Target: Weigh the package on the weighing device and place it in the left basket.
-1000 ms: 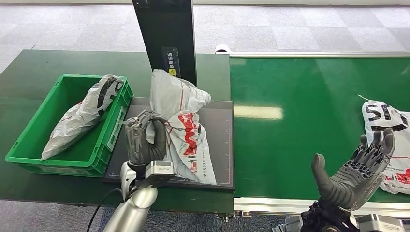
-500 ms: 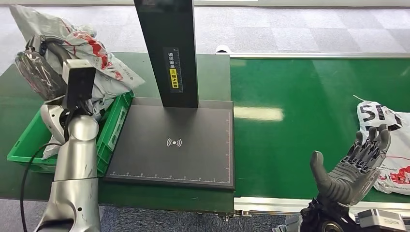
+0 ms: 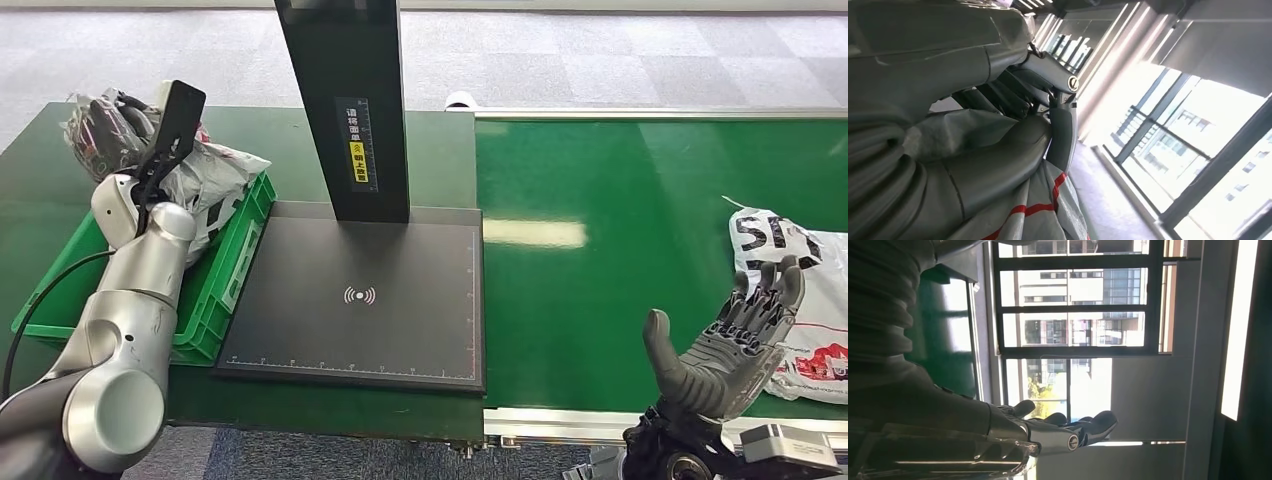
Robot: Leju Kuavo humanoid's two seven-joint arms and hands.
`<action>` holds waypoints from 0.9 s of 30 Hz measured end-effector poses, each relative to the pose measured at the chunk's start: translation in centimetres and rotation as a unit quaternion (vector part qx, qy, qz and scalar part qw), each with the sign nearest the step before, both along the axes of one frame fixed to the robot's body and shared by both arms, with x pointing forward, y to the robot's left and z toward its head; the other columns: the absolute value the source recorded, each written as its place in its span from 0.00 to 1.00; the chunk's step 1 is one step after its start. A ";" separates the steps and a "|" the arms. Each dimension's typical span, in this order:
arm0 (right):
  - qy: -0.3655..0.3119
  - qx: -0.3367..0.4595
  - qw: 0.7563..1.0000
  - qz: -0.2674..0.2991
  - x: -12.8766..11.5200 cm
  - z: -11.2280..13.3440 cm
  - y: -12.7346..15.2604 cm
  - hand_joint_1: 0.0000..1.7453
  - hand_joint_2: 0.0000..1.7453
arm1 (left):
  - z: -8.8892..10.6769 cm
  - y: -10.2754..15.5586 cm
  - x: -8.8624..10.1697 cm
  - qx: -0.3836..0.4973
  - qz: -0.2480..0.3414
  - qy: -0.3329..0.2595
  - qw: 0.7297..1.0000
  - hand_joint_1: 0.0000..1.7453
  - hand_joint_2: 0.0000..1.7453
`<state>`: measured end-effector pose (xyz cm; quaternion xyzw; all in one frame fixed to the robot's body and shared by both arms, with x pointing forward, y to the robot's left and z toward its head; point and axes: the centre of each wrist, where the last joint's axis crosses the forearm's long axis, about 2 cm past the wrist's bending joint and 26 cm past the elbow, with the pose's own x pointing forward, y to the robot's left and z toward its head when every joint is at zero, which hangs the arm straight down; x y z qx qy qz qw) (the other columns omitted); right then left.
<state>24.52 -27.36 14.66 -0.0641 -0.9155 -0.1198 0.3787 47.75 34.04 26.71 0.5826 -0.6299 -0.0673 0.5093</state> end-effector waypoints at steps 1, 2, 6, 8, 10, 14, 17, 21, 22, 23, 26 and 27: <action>0.001 0.000 1.000 0.000 0.0 -0.1 -0.1 0.00 1.00 | -0.5 0.2 0.0 -0.004 0.008 0.018 1.000 1.00 1.00; 0.002 0.000 1.000 0.000 0.0 -0.1 -0.2 0.00 1.00 | -1.0 0.3 -0.1 -0.006 0.018 0.036 0.999 1.00 1.00; 0.007 0.001 1.000 0.004 -0.1 -0.5 -0.3 0.00 1.00 | -2.7 1.3 -0.5 -0.001 0.061 0.093 0.994 1.00 1.00; 0.012 0.001 1.000 0.005 0.0 -0.7 -0.3 0.00 1.00 | -3.3 1.9 -0.7 0.005 0.081 0.115 0.990 1.00 1.00; 0.016 0.001 1.000 0.005 0.0 -0.9 -0.3 0.00 1.00 | -3.8 2.5 -0.9 0.010 0.093 0.132 0.987 1.00 1.00; 0.021 0.001 1.000 0.006 0.0 -1.2 -0.4 0.00 1.00 | -4.3 3.2 -1.1 0.014 0.105 0.150 0.983 1.00 1.00; 0.025 0.002 1.000 0.006 0.0 -1.4 -0.4 0.00 1.00 | -4.5 3.6 -1.2 0.018 0.131 0.177 0.975 1.00 1.00; 0.029 0.002 1.000 0.007 0.0 -1.6 -0.4 0.00 1.00 | -4.7 4.3 -1.2 0.027 0.169 0.215 0.962 0.99 1.00; 0.030 0.002 1.000 0.007 0.1 -1.7 -0.5 0.00 1.00 | -4.8 4.5 -1.3 0.031 0.171 0.223 0.959 0.97 1.00; 0.030 0.002 1.000 0.007 0.1 -1.7 -0.5 0.00 1.00 | -4.8 4.6 -1.3 0.034 0.169 0.230 0.958 0.72 1.00; 0.032 0.001 0.999 0.008 0.2 -1.8 -0.6 0.00 1.00 | -5.2 4.8 -1.4 0.026 0.141 0.235 0.961 0.00 1.00; 0.034 0.001 0.999 0.008 0.2 -1.9 -0.6 0.00 1.00 | -5.3 4.8 -1.5 0.016 0.121 0.229 0.966 0.00 1.00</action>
